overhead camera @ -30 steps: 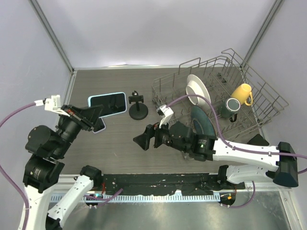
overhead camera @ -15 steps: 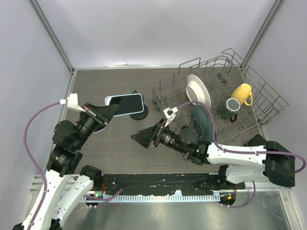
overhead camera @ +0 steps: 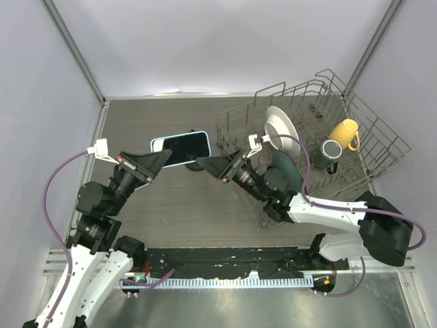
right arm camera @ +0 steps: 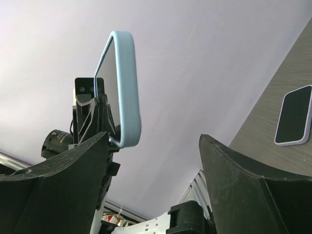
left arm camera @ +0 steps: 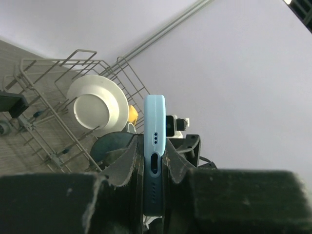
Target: Place the phone on the phone stand
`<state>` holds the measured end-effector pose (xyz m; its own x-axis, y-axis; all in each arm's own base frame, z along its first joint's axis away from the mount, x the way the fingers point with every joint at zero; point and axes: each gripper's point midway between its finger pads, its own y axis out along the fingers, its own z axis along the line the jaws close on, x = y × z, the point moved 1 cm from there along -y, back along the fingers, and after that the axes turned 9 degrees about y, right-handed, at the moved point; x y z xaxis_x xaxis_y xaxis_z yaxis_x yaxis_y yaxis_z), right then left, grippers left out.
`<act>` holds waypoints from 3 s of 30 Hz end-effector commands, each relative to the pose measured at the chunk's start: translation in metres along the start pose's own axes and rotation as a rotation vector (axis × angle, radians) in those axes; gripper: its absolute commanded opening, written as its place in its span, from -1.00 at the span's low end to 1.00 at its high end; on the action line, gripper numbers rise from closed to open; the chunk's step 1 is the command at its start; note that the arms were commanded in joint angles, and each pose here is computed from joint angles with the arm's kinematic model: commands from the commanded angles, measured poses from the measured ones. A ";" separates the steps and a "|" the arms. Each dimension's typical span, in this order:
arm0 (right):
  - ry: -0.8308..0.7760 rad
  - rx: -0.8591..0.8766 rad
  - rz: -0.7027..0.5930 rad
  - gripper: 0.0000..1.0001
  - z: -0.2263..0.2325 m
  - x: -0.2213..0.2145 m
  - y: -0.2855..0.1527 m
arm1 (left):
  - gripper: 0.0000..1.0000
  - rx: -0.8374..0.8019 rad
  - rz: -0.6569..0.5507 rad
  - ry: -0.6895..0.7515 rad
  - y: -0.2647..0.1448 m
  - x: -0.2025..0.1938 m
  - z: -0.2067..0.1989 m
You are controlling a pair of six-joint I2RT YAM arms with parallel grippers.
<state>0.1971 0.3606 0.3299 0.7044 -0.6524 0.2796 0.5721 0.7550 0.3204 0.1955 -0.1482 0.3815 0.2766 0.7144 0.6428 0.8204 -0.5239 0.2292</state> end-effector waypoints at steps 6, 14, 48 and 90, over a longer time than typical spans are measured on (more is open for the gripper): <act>0.049 0.181 -0.028 0.45 0.043 0.021 0.028 | -1.00 -0.138 -0.085 -0.028 -0.007 0.016 -0.027; -0.137 0.304 0.040 -0.99 0.067 0.017 0.045 | -0.27 -0.081 -0.018 0.011 -0.011 0.005 -0.019; -0.694 0.182 0.872 -0.99 -0.025 0.030 0.026 | 0.59 -0.031 0.761 0.434 0.032 -0.060 0.022; -0.317 0.542 0.692 0.47 0.065 -0.042 0.071 | -1.00 -0.024 0.077 0.569 -0.008 0.068 -0.076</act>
<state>0.2046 0.4358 0.3578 0.6680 -0.0437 0.7429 -0.2005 0.9508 0.2362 0.1700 -0.1313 0.4165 0.1804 0.1641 0.9698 0.7953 -0.6045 -0.0457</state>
